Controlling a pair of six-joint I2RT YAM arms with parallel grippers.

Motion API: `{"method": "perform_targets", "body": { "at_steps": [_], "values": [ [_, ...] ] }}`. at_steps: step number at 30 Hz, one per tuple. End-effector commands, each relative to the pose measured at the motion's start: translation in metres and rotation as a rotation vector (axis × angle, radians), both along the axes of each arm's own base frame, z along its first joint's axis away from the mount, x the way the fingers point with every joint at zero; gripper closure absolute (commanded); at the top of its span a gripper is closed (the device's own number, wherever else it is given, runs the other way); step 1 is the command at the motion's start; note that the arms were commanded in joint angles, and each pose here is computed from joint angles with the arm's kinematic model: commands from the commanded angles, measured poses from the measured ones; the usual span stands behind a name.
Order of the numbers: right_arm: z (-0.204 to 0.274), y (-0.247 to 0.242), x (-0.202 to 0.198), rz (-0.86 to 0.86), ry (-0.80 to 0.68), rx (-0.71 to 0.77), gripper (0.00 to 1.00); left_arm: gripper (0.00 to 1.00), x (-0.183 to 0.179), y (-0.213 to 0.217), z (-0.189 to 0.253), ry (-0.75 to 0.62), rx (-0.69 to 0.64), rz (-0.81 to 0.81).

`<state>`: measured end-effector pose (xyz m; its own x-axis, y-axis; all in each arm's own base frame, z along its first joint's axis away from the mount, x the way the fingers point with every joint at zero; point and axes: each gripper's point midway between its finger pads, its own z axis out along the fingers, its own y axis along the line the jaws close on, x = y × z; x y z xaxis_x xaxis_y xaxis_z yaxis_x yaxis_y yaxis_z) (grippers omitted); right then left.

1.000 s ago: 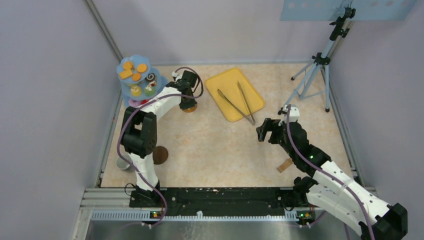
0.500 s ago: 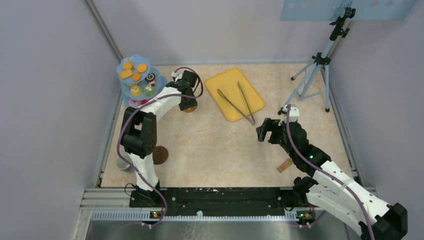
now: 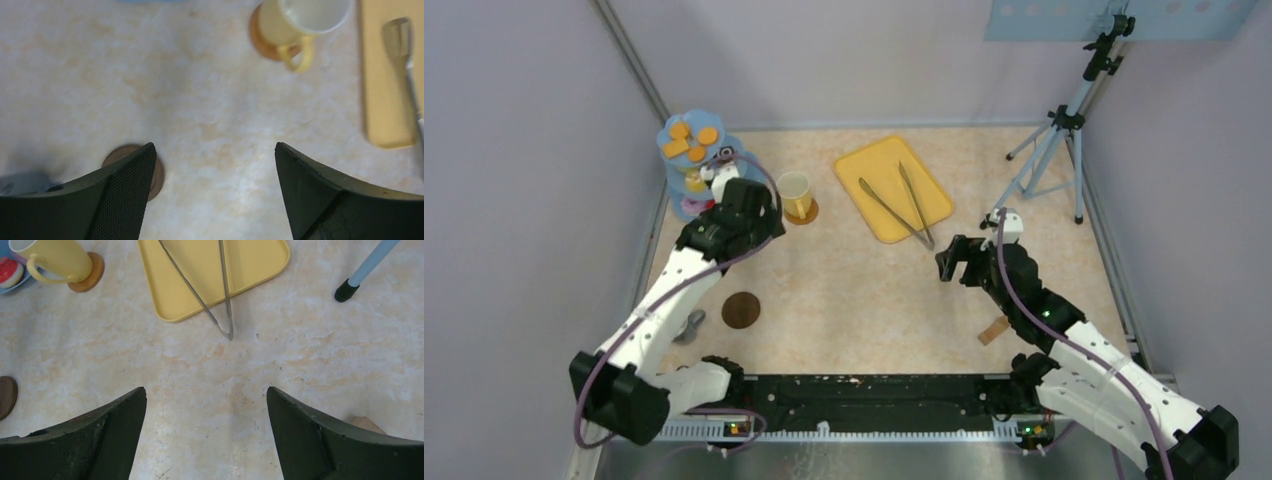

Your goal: Serve the afternoon tea

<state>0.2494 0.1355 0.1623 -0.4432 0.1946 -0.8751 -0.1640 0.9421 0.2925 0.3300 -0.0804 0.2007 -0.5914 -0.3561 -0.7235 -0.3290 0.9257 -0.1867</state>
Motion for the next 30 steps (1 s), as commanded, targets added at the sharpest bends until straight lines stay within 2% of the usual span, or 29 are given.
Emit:
{"method": "perform_targets", "body": {
  "at_steps": [1,5,9,12,15,17,21,27,30],
  "values": [
    [0.009,0.006,0.007,0.011,-0.043,0.031,0.12,0.08,-0.071,0.048,-0.049,0.160,0.081,0.147],
    [0.008,0.013,0.007,0.043,-0.033,0.035,0.13,0.18,-0.090,0.051,-0.076,0.196,-0.011,0.215],
    [0.006,0.016,0.007,0.052,-0.024,0.042,0.14,0.14,-0.097,0.047,-0.128,0.276,-0.115,0.277],
    [0.006,0.014,0.006,0.042,-0.022,0.042,0.14,0.23,-0.090,0.049,-0.154,0.292,-0.179,0.299],
    [0.008,0.010,0.005,0.034,-0.024,0.034,0.14,0.31,-0.079,0.050,-0.168,0.271,-0.219,0.317],
    [0.009,0.008,0.004,0.027,-0.030,0.036,0.14,0.43,-0.072,0.047,-0.175,0.258,-0.238,0.310],
    [0.007,0.008,0.001,0.027,-0.021,0.045,0.14,0.56,-0.059,0.038,-0.186,0.281,-0.272,0.293],
    [0.004,0.006,0.000,0.022,-0.009,0.038,0.15,0.67,-0.019,0.037,-0.192,0.245,-0.257,0.285],
    [0.003,0.004,-0.001,0.015,-0.005,0.031,0.15,0.68,0.007,0.033,-0.186,0.212,-0.269,0.274]
  ]
}}
